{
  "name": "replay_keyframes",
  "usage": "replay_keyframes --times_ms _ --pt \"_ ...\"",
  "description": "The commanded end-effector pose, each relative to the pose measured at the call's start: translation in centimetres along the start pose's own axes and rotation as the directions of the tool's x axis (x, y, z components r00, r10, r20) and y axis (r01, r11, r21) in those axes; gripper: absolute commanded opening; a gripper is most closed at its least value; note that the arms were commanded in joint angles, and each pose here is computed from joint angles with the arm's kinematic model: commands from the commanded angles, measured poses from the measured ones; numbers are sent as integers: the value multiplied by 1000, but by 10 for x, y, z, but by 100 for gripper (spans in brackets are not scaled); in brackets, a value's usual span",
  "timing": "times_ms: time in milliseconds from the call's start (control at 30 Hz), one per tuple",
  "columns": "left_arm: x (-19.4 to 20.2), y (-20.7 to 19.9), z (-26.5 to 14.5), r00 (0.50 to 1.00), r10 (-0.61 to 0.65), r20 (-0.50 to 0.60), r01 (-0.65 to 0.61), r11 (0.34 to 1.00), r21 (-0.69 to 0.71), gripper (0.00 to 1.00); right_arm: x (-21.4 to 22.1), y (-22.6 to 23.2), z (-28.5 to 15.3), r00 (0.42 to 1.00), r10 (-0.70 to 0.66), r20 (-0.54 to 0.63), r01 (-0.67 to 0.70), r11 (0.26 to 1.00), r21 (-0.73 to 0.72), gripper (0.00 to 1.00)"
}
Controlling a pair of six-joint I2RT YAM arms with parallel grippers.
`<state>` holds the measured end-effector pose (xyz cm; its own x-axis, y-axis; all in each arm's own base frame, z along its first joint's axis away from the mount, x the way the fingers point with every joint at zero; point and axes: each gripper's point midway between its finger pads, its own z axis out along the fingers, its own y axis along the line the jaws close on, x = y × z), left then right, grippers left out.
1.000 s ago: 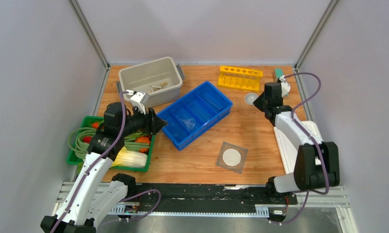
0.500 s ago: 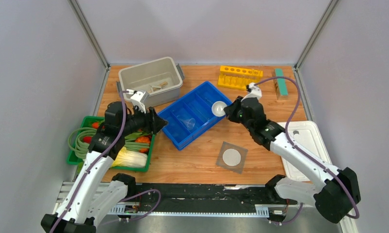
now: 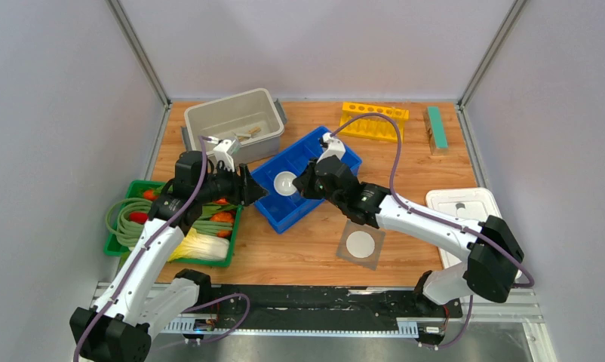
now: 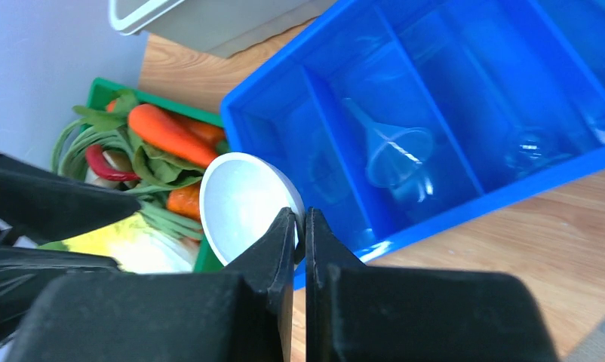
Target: Organize the chemistry lab equipment
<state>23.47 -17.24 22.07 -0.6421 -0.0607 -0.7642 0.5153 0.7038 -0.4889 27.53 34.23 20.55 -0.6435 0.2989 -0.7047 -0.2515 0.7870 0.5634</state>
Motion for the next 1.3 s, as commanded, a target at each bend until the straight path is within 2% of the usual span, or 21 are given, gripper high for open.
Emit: replay_keyframes --times_ms 0,133,267,400,533,600,733,833,900,1033,1167,1267 --pt "-14 -14 -2 999 12 34 -14 998 60 59 -24 59 1 997 52 62 -42 989 -140 0" --pt "-13 -12 -1 1000 8 27 -9 999 49 58 -21 80 -2 997 50 65 -37 981 -191 0" --pt "-13 -13 -1 1000 11 26 -13 999 52 50 -15 91 -7 997 55 45 -43 972 -231 0" --pt "-12 -12 0 1000 11 22 -12 998 56 31 -10 93 -10 998 42 37 -32 971 -237 1" --pt "-11 -12 0 1000 14 19 -15 998 59 13 -8 97 -10 998 29 49 -15 965 -261 7" --pt "-11 -13 1 1000 14 15 -15 998 63 2 -2 95 -8 999 25 36 -15 967 -256 14" --pt "-10 -11 0 1000 16 13 -17 998 54 0 5 91 -11 999 24 22 -18 966 -257 34" --pt "-10 -7 -1 1000 28 14 -28 999 24 0 8 82 -17 1000 18 23 -11 969 -248 58" --pt "-11 -3 -2 999 34 21 -34 999 -1 0 7 73 -23 999 16 36 -7 973 -230 69" --pt "-17 19 -6 998 52 30 -47 989 -138 0 2 49 -45 998 -2 69 15 983 -182 100" --pt "-41 38 -16 994 103 33 -90 956 -278 0 -4 19 -67 994 -17 110 29 994 -109 100" --pt "-65 56 -25 988 143 52 -109 904 -413 0 -9 2 -84 989 -20 144 31 996 -80 100"
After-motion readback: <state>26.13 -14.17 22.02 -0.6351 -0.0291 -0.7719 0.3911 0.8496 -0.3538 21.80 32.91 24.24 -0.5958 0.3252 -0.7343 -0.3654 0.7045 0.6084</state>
